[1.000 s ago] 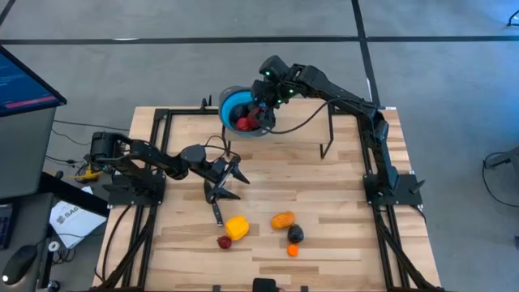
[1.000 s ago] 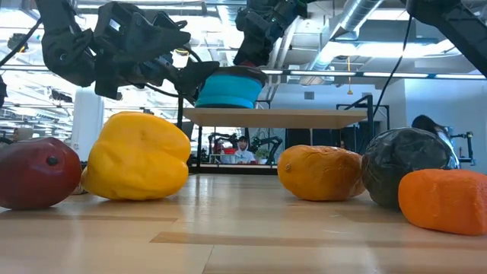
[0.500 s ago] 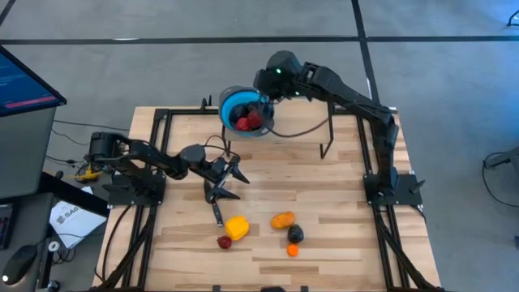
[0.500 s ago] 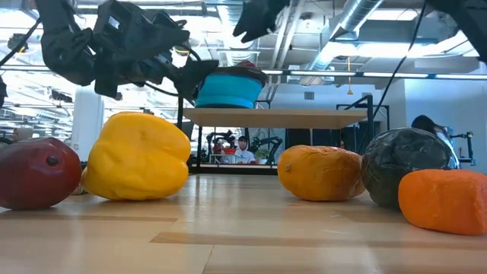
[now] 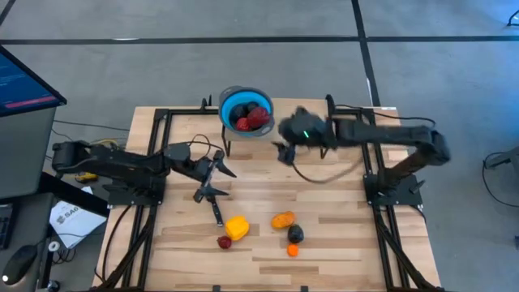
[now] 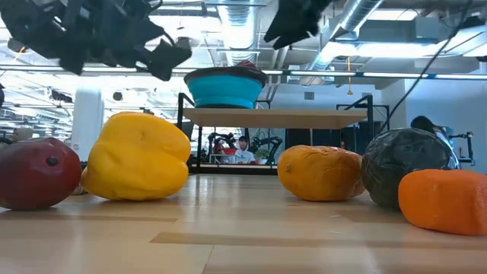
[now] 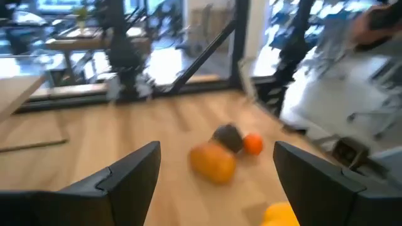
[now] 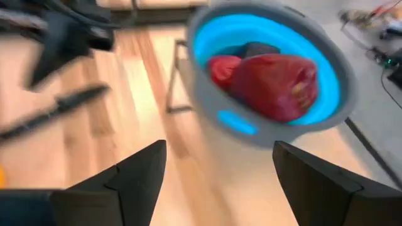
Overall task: Pick & Place Fruit
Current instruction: Put the yellow pepper into the blue strainer bowl on the shelf
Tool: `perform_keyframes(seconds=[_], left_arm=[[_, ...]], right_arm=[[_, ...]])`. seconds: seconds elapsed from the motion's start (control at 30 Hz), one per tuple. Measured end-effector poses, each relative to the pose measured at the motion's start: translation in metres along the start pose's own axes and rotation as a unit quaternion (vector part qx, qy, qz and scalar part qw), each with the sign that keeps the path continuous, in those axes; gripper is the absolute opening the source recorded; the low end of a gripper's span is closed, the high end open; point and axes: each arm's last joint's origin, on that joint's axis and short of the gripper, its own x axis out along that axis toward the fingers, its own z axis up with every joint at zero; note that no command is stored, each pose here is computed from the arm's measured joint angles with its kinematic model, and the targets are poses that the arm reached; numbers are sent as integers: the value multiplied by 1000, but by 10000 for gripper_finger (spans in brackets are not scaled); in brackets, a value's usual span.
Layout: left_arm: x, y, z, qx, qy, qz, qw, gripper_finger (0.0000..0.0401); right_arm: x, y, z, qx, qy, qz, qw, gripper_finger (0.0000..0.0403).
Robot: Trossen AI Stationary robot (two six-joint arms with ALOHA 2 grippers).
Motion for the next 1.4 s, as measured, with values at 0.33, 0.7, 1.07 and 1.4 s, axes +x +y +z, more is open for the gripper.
perform_keyframes(seconds=[0.33, 0.7, 1.07, 1.4], left_arm=[[10, -53, -3, -57, 163, 55, 983, 301], [32, -129, -18, -257, 203, 181, 927, 301], [74, -148, -57, -291, 165, 287, 898, 301], [95, -158, -45, -300, 123, 308, 894, 301]], right_arm=[[3, 69, -103, 67, -130, 93, 985, 286], [44, 89, -120, 30, -163, 87, 982, 286], [52, 112, -132, 62, -154, 120, 979, 286], [49, 115, -131, 68, -156, 126, 977, 286]])
